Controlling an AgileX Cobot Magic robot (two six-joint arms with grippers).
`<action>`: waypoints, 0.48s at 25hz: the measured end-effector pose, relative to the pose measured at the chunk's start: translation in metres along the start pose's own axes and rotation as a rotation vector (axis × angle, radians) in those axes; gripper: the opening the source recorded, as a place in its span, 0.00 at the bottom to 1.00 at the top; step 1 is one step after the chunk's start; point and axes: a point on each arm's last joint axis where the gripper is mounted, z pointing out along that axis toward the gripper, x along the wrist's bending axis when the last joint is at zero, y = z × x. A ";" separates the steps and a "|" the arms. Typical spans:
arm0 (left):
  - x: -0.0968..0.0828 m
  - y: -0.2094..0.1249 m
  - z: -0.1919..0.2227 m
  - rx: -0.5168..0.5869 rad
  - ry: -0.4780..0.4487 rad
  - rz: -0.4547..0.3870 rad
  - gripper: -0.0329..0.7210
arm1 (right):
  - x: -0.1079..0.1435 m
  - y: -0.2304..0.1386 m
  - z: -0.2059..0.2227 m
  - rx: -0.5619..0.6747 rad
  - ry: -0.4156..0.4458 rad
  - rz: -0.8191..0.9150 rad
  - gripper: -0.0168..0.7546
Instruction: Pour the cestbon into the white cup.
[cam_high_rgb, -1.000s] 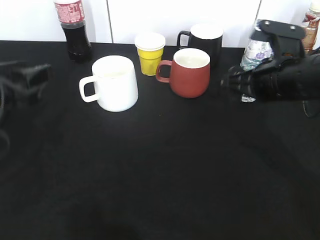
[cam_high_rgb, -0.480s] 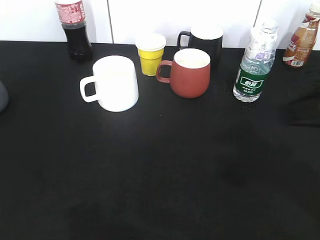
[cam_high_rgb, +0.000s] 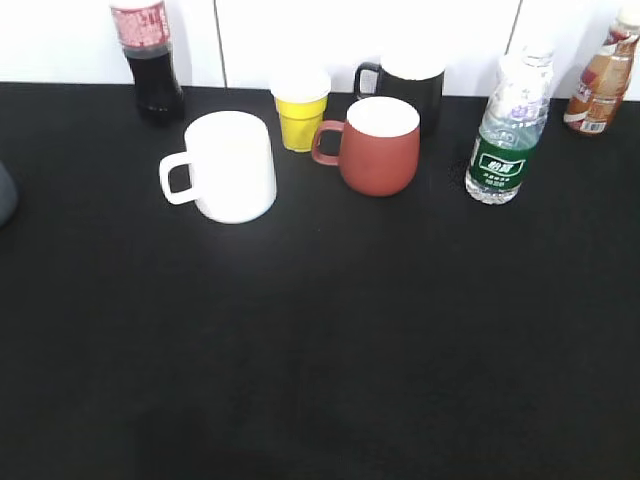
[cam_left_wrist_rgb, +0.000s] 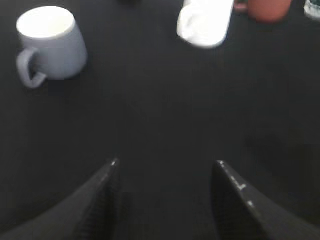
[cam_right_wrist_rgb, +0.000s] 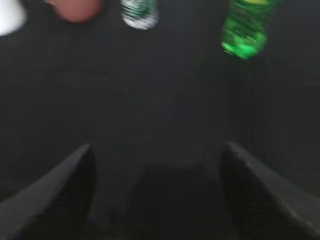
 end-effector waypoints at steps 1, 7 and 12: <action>0.000 0.001 0.000 -0.013 -0.003 0.008 0.62 | 0.000 -0.004 0.006 0.022 -0.008 -0.005 0.78; -0.002 0.002 0.010 -0.063 -0.016 0.021 0.62 | 0.003 0.000 0.018 -0.079 0.018 -0.037 0.78; -0.002 0.002 0.011 -0.065 -0.017 0.021 0.62 | 0.004 0.001 0.018 -0.086 0.019 -0.041 0.78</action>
